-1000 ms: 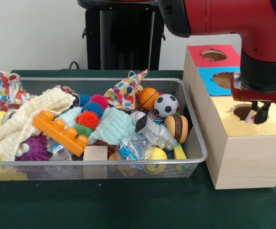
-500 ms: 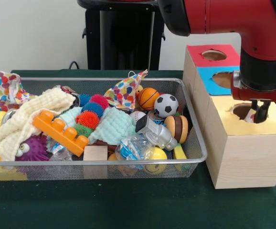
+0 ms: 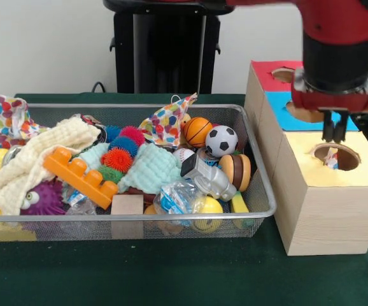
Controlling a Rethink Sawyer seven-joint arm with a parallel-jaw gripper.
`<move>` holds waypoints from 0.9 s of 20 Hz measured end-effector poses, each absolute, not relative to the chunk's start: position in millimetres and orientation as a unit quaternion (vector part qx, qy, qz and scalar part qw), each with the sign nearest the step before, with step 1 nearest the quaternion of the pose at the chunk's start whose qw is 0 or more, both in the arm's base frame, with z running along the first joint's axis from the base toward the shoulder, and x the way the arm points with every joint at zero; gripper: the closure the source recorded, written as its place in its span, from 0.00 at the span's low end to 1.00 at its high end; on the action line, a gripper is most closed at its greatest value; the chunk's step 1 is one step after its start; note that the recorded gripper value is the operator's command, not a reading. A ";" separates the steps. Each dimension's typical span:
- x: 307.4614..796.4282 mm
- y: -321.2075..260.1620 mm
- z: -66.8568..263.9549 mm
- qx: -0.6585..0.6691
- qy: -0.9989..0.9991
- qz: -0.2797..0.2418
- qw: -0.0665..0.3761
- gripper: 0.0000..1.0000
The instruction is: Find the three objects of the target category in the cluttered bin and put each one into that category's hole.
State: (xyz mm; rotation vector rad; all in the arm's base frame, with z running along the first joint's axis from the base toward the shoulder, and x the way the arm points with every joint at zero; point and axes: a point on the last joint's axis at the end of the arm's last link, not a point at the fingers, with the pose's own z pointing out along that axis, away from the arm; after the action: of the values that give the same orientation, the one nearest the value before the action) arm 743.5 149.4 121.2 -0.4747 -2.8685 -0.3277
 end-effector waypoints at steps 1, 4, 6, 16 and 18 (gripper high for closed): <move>744.7 139.9 130.0 -0.168 -0.974 -0.113 0.103 1.00; 746.1 114.9 149.0 -0.184 -0.971 -0.117 0.095 1.00; 746.1 101.6 156.8 -0.193 -0.970 -0.118 0.092 1.00; 749.1 56.6 177.4 -0.220 -0.965 -0.121 0.078 1.00; 747.8 55.2 175.7 -0.221 -0.964 -0.123 0.079 1.00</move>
State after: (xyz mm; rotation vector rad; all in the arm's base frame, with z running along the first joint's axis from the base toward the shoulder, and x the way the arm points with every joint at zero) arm 747.8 55.2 175.7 -0.6623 -2.8858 -0.3680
